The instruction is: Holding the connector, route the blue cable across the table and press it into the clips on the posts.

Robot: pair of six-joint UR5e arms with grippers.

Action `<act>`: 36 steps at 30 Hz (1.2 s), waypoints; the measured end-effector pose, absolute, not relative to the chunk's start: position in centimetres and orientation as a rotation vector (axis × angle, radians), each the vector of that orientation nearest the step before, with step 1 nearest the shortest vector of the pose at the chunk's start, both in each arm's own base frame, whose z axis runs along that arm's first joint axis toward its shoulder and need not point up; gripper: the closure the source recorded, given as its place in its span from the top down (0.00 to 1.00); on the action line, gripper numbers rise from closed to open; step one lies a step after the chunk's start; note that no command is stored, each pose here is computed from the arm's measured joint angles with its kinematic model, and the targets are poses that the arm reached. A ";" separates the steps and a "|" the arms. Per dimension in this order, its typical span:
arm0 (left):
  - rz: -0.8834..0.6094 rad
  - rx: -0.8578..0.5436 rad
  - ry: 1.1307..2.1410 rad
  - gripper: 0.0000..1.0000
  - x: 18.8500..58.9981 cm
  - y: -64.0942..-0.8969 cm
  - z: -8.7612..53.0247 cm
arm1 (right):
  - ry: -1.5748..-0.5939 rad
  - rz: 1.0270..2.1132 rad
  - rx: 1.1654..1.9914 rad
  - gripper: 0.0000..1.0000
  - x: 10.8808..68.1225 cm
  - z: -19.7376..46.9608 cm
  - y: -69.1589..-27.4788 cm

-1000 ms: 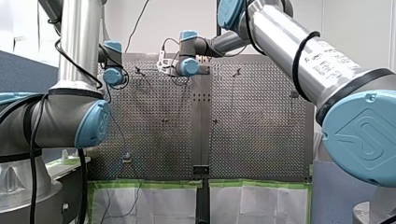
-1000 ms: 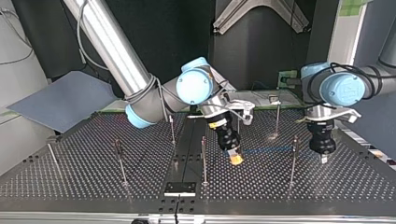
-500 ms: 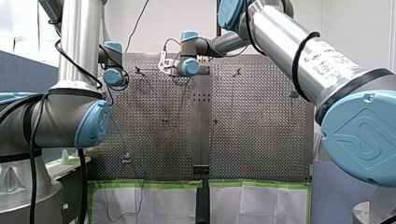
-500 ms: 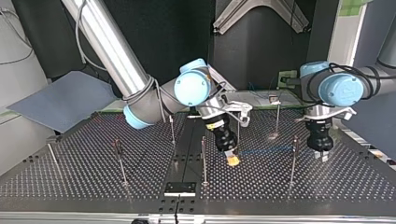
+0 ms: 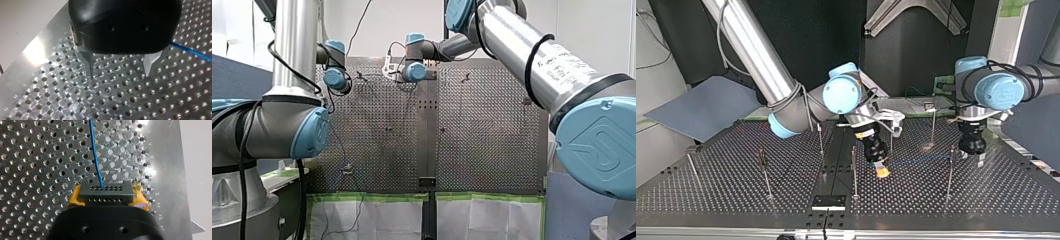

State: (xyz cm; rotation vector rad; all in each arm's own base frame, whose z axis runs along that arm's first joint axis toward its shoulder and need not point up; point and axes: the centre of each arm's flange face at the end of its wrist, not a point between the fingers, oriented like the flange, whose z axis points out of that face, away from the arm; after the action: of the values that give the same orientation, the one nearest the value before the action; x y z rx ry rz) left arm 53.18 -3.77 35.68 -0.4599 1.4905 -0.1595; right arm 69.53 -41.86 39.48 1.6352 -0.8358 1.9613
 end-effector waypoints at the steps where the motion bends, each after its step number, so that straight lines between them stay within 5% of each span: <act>1: -0.160 -0.461 1.499 1.00 52.8 -3.9 35.6 | -0.839 1.958 1.632 0.00 69.5 39.5 -41.8; 24: -0.220 -0.484 1.620 1.00 44.2 -7.1 36.5 | -0.877 1.913 1.621 0.00 69.5 39.2 -41.3; 36: -0.264 -0.334 1.602 1.00 41.4 -9.4 40.1 | -0.887 1.903 1.621 0.00 69.2 39.2 -41.6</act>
State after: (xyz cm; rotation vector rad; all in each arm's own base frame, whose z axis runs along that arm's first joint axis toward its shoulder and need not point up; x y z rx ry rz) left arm 41.41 -9.45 40.09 -0.3338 1.6023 -0.2643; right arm 69.23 -41.59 39.17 1.6215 -0.8865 1.9030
